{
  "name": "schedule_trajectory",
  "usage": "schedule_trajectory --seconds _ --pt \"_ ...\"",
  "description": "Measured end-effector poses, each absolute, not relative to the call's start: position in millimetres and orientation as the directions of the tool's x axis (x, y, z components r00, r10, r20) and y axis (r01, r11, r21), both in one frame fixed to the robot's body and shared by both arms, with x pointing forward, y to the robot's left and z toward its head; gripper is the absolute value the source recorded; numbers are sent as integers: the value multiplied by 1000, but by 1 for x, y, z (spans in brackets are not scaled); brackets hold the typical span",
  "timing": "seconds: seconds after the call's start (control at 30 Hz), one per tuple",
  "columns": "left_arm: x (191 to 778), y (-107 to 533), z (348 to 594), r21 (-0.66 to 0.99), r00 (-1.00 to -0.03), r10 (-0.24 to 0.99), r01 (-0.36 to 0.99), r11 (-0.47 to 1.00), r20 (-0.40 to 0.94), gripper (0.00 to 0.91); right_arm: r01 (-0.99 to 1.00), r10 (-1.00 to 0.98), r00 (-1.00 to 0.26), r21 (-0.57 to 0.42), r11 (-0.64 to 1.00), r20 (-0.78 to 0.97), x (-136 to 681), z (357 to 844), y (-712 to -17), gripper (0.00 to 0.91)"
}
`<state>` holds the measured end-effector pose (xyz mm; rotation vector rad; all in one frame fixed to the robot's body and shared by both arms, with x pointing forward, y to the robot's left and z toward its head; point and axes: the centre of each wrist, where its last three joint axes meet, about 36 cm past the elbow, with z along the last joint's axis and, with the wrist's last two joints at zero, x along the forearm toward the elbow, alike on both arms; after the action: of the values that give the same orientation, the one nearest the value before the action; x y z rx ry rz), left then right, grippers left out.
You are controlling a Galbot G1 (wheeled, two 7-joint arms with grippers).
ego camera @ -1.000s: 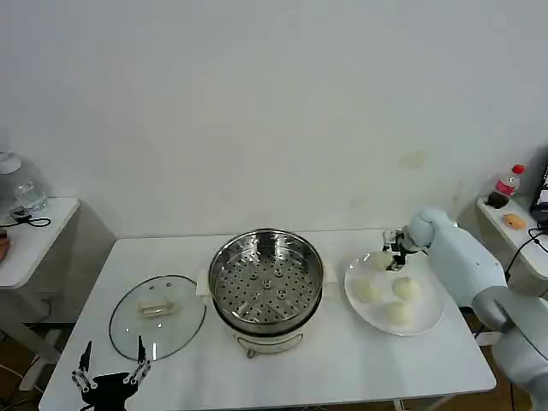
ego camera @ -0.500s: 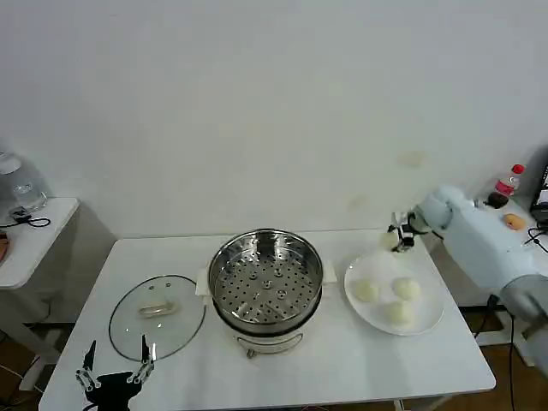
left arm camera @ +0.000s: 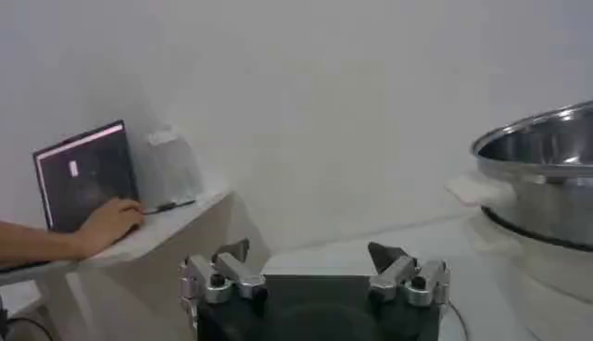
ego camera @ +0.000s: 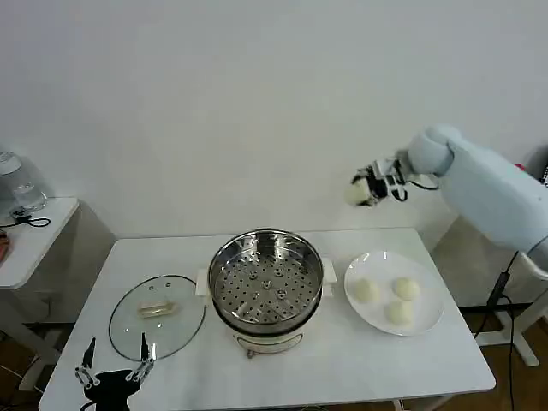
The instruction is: Take steamed baozi put them in steamer then cover it.
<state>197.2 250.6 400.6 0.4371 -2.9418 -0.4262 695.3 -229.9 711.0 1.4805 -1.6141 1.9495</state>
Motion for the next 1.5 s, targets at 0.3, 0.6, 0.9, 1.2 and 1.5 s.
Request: schedule_trajectory --seconds 0.3,0.6,0.9,1.2,1.5 --pt "196 250 406 290 -947 -310 -275 917 85 907 -597 -469 -328 -565 -569 820 669 698 -141 665" --pt "197 252 408 289 -944 -321 -286 914 79 907 -490 -425 -218 -475 -731 878 657 662 -86 665" --pt "198 255 406 290 -940 -330 -294 911 83 907 -369 -390 -164 -423 -828 906 662 624 -64 665" --pt "198 255 406 289 -940 -332 -296 910 83 907 -269 -362 -167 -396 -878 917 678 594 -59 675" --pt "197 255 407 288 -939 -334 -299 910 81 907 -210 -353 -182 -386 -898 918 692 581 -54 746"
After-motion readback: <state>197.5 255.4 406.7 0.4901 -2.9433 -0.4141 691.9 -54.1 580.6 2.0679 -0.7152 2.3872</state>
